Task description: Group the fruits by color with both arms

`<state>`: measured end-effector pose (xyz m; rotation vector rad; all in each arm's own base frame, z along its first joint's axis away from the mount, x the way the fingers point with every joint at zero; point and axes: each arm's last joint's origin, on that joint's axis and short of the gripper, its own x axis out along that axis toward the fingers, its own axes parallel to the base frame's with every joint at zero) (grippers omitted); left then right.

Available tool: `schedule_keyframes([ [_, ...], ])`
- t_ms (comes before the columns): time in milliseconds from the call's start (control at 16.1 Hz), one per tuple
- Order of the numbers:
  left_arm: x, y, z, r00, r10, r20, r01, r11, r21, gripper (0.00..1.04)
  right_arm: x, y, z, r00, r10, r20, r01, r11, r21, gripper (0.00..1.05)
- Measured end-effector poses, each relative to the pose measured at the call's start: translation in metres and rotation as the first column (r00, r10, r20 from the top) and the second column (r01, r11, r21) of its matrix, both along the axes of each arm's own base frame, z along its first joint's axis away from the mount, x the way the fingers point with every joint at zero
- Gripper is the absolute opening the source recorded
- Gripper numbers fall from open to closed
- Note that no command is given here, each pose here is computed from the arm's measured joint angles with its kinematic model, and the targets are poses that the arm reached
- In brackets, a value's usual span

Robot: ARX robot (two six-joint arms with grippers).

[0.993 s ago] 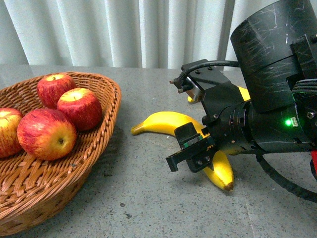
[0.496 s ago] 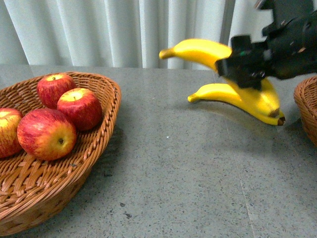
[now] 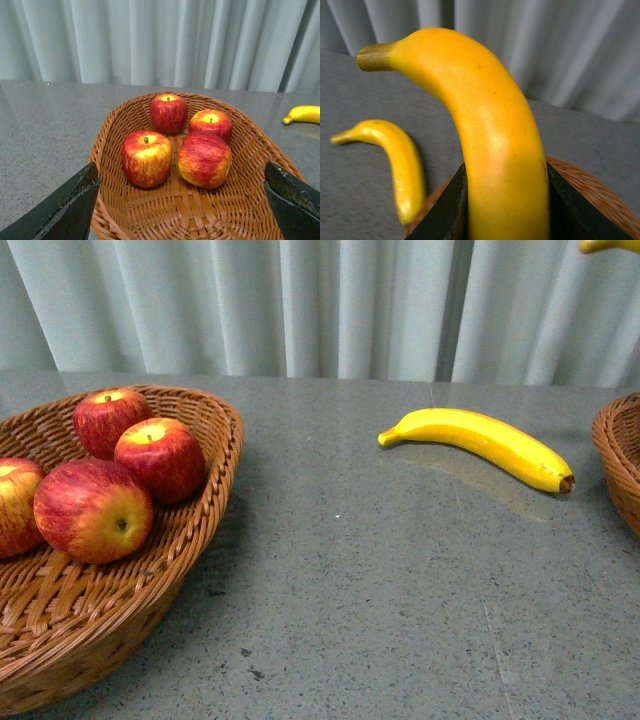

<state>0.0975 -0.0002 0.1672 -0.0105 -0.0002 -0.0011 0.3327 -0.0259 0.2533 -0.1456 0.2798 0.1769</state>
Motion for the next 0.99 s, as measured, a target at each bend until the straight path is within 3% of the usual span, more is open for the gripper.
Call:
schedule_keyframes([
  [310, 0.000, 0.000, 0.000, 1.000, 0.000, 0.000, 0.000, 1.000, 0.000, 0.98, -0.030, -0.031, -0.026, 1.000, -0.030, 0.009, 0.031, 0.996, -0.084, 0.34],
  [434, 0.000, 0.000, 0.000, 1.000, 0.000, 0.000, 0.000, 1.000, 0.000, 0.98, -0.045, -0.044, -0.049, 0.999, -0.029, -0.043, 0.024, 0.992, -0.125, 0.34],
  [745, 0.000, 0.000, 0.000, 1.000, 0.000, 0.000, 0.000, 1.000, 0.000, 0.98, -0.055, -0.076, -0.068, 0.993, -0.058, -0.102, 0.040, 0.984, -0.176, 0.34],
  [993, 0.000, 0.000, 0.000, 1.000, 0.000, 0.000, 0.000, 1.000, 0.000, 0.98, -0.055, -0.079, -0.066, 0.996, -0.037, -0.084, 0.022, 0.985, -0.173, 0.74],
])
